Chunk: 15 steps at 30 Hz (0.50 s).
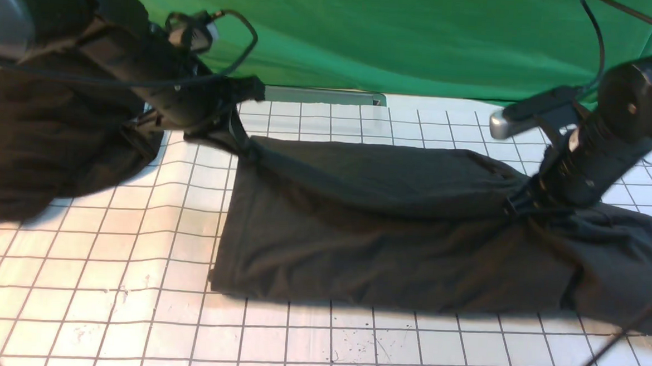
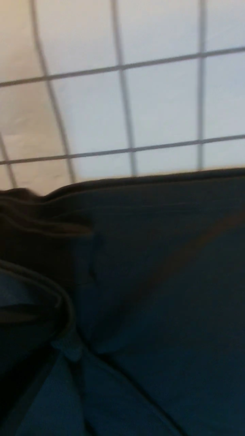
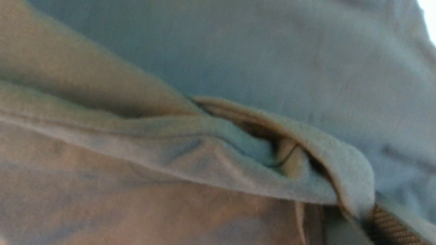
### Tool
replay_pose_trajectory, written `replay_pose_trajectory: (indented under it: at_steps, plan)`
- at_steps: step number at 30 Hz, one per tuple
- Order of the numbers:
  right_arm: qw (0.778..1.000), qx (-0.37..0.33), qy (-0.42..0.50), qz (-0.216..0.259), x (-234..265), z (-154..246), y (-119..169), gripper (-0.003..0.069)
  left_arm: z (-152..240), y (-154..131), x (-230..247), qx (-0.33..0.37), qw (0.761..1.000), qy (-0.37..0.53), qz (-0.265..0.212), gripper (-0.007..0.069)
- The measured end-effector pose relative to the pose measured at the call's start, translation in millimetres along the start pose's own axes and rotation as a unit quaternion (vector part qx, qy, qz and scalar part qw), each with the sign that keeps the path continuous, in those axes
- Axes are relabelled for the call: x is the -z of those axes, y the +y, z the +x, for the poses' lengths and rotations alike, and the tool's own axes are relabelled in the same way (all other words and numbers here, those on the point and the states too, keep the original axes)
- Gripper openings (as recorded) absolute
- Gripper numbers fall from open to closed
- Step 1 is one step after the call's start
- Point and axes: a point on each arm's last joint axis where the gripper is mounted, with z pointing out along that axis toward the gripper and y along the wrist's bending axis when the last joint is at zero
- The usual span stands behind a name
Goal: Fold a long-sleeved shirt over a white checkered tablecloth.
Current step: 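Fold the black garment in half by bringing its near edge over to the far edge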
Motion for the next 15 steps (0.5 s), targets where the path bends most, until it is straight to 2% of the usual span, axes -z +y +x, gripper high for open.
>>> replay_pose_trajectory:
  at_steps: [8, 15]
  plan:
    - [0.999, -0.021, -0.037, 0.01, -26.5, -37.0, -19.0, 0.0058, -35.6, 22.5, -11.8, 0.046, 0.998, -0.033, 0.014, 0.0012]
    - [0.997, -0.027, -0.066, 0.015, -49.5, -58.8, -28.8, 0.0078, -44.7, 36.5, -37.3, 0.064, 0.996, -0.065, 0.009, 0.0012]
